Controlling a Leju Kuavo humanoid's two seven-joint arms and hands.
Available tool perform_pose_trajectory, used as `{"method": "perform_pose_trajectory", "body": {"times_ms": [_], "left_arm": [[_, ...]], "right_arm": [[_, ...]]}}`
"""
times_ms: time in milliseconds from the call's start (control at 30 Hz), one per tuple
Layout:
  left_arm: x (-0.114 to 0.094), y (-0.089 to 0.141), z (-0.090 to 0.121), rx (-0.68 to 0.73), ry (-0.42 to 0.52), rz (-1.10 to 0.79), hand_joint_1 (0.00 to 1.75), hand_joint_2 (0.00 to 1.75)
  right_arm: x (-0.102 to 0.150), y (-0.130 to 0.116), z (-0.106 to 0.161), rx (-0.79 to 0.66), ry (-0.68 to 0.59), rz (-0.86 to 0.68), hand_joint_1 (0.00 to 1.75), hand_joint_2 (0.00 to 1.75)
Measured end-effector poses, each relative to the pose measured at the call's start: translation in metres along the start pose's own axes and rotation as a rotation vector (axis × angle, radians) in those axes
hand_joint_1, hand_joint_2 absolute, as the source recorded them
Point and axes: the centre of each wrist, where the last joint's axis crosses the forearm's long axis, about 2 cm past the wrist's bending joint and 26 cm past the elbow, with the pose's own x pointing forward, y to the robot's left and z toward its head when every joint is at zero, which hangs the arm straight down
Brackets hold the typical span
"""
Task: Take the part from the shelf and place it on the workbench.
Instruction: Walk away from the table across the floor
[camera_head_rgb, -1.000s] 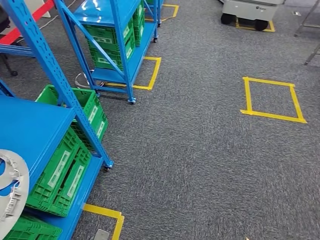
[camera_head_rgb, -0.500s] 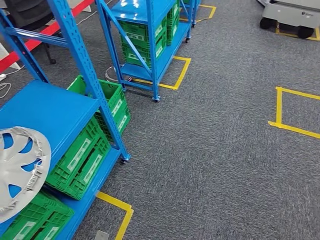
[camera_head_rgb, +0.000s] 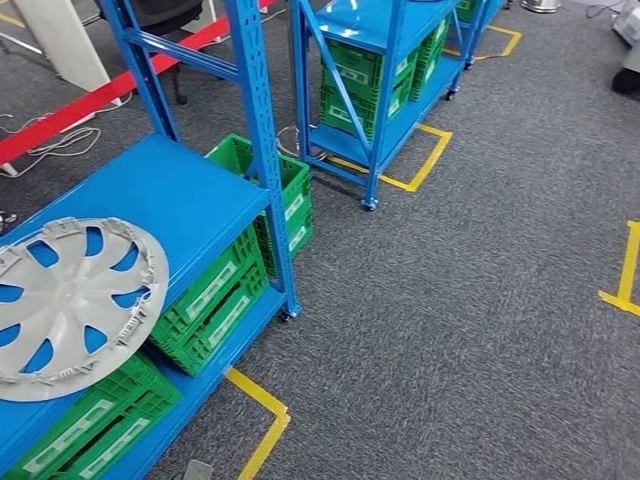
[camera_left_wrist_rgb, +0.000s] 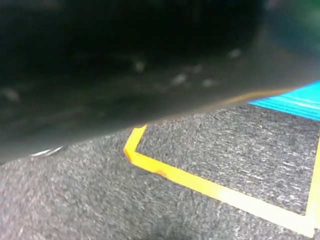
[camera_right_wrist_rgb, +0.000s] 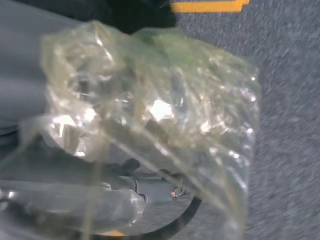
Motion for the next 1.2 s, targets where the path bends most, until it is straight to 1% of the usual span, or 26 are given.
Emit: {"method": "perform_pose_trajectory", "body": {"times_ms": [233,400,733,867,1200], "left_arm": [[0.0001,-0.0044,0.0021,0.006,0.005,0.007,0.00,0.00],[0.0010,-0.0048,0.0019,0.009,0.006,0.013,0.00,0.00],[0.0004,-0.0047,0.0021,0.009,0.008,0.016,0.00,0.00],[0.0034,-0.0065,0.0013,0.006,0.002,0.019,0.00,0.00],[0.0015,-0.0074,0.0028,0.003,-0.011,0.020,0.00,0.00]], "right_arm": [[0.0007,0.0004,-0.0004,0.004,-0.021,-0.002,0.00,0.00],[-0.0006,-0.0007,0.0003,-0.001,-0.019,-0.006,0.00,0.00],[0.0043,0.0012,-0.0024,0.004,-0.030,-0.009,0.00,0.00],[0.0015,0.0000,-0.0009,0.002,-0.024,-0.009,0.00,0.00],[0.0011,-0.0018,-0.0009,-0.005,-0.022,-0.018,0.00,0.00]]}}
